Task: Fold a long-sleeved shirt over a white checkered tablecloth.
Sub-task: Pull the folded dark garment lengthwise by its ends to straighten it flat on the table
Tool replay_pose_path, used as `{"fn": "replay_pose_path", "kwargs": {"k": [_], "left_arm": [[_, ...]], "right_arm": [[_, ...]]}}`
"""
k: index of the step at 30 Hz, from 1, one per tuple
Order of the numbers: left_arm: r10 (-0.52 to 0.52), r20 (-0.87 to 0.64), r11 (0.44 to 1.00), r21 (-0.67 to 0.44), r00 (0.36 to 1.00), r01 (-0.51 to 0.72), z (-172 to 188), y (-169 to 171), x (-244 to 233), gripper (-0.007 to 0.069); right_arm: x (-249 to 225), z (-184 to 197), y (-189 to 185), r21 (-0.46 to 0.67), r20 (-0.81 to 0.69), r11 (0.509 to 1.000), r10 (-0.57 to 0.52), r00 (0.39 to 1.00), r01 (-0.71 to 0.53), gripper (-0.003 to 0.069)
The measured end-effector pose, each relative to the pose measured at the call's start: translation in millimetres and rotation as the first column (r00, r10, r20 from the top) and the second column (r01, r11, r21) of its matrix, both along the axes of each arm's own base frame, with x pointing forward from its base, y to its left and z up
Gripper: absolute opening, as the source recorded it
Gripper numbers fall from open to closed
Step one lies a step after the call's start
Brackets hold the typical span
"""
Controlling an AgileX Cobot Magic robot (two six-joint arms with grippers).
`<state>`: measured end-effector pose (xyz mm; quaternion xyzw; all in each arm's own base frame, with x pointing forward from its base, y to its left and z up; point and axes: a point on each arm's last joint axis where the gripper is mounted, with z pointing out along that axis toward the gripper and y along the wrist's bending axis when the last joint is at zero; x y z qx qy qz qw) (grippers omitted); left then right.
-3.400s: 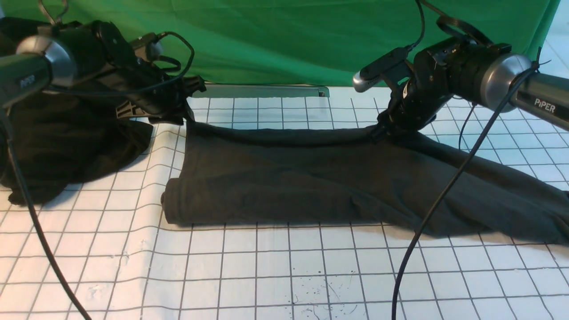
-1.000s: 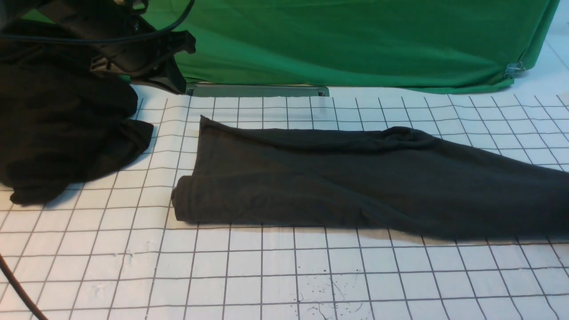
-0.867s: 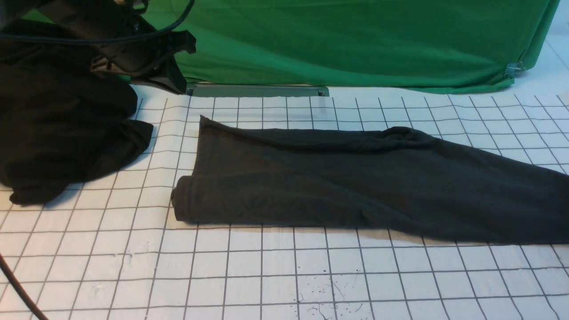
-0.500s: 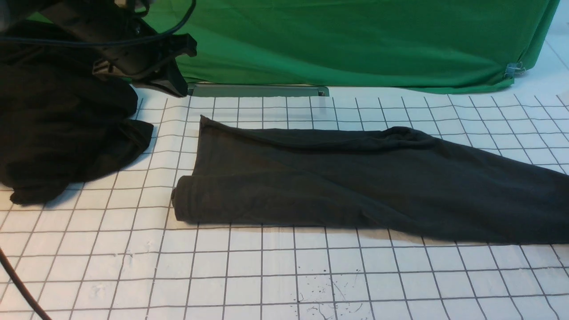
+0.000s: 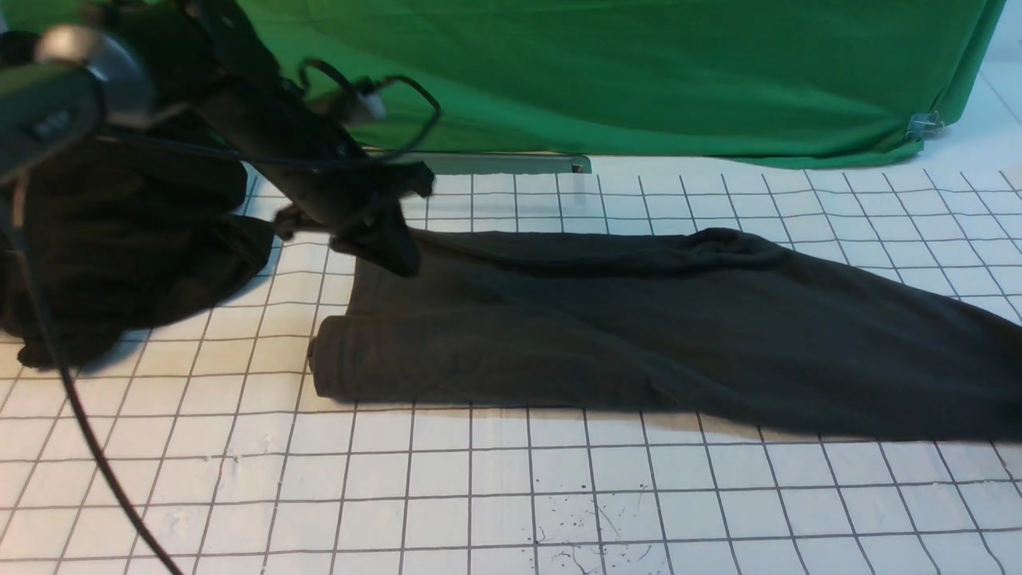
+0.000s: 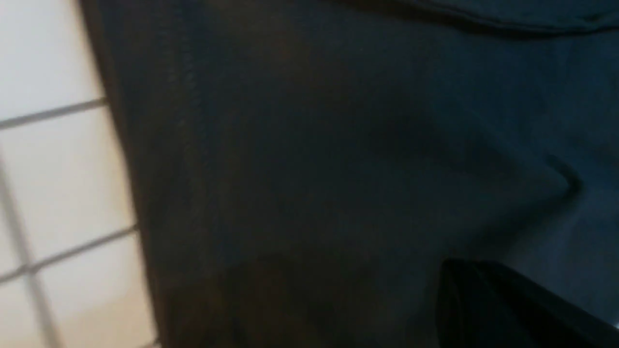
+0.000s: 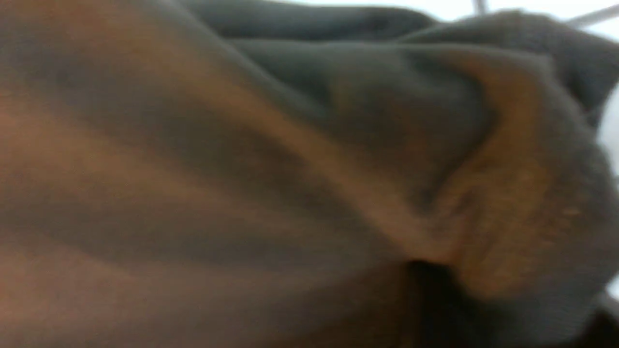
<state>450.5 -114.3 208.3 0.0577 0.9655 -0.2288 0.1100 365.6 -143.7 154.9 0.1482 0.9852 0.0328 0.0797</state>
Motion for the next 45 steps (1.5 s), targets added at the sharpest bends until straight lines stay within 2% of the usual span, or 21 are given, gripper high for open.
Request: {"fn": "replay_pose_path", "kwargs": {"k": [2,4,9,14,15,18,22,24,28,31,33,35,36,37,40,41,45], "left_arm": [[0.001,0.026,1.0,-0.003,1.0,-0.001,-15,-15,5,0.0001],[0.002,0.061,1.0,-0.014,0.998,-0.001,-26,-27,9,0.0001],[0.017,0.167,0.998,-0.064,0.986,-0.006,-43,-59,17,0.0001],[0.042,0.276,0.998,-0.064,0.96,-0.026,-55,-78,24,0.0001],[0.09,0.326,0.994,-0.081,0.941,-0.067,-57,-82,28,0.0001],[0.146,0.367,0.988,-0.107,0.919,-0.115,-53,-81,34,0.0001],[0.228,0.45,0.972,-0.161,0.864,-0.172,-26,-67,49,0.0001],[0.324,0.48,0.942,-0.24,0.815,-0.234,7,-48,60,0.0001],[0.424,0.502,0.899,-0.333,0.754,-0.284,59,-8,68,0.0001],[0.402,0.458,0.904,-0.338,0.793,-0.264,83,16,63,0.0001],[0.337,0.348,0.917,-0.333,0.875,-0.22,95,32,50,0.0001],[0.179,0.213,0.948,-0.297,0.961,-0.111,90,30,33,0.0001],[0.164,0.204,0.951,-0.294,0.965,-0.099,89,29,32,0.0001],[0.083,0.168,0.962,-0.271,0.982,-0.035,82,22,26,0.0001],[-0.029,0.104,0.969,-0.242,0.994,0.054,63,-6,19,0.0001],[-0.036,0.1,0.969,-0.242,0.994,0.059,62,-8,18,0.0001],[-0.122,0.039,0.964,-0.231,0.992,0.127,26,-55,15,0.0001]], "right_arm": [[0,0,1,-0.001,0.001,1.0,0.016,1.0,-0.016,0.0074],[0,0,1,-0.001,0.001,1.0,0.022,1.0,-0.022,0.0034],[1,0,2,-0.002,0.002,1.0,0.027,1.0,-0.027,0.0025],[1,0,2,-0.003,0.001,1.0,0.028,1.0,-0.028,0.0025],[1,0,2,-0.003,0.001,1.0,0.028,1.0,-0.028,0.0025],[1,0,2,-0.003,0.001,1.0,0.028,1.0,-0.028,0.0025],[1,0,2,-0.004,0.002,1.0,0.028,1.0,-0.028,0.0025],[1,0,2,-0.004,0.002,1.0,0.028,1.0,-0.028,0.0025],[1,0,2,-0.003,0.001,1.0,0.028,1.0,-0.028,0.0022],[1,0,2,-0.002,0.0,1.0,0.028,1.0,-0.028,0.0022],[1,1,2,-0.004,0.001,1.0,0.029,1.0,-0.029,0.0021],[1,1,2,-0.004,0.001,1.0,0.029,1.0,-0.029,0.0021],[1,1,2,-0.004,0.001,1.0,0.029,1.0,-0.029,0.0021],[1,1,1,-0.005,0.001,1.0,0.028,1.0,-0.028,0.0021],[1,1,2,-0.002,0.001,1.0,0.02,1.0,-0.02,0.0021],[1,1,2,-0.002,0.001,1.0,0.019,1.0,-0.019,0.0021],[1,1,2,0.002,0.001,1.0,-0.001,1.0,0.001,0.0021]]}}
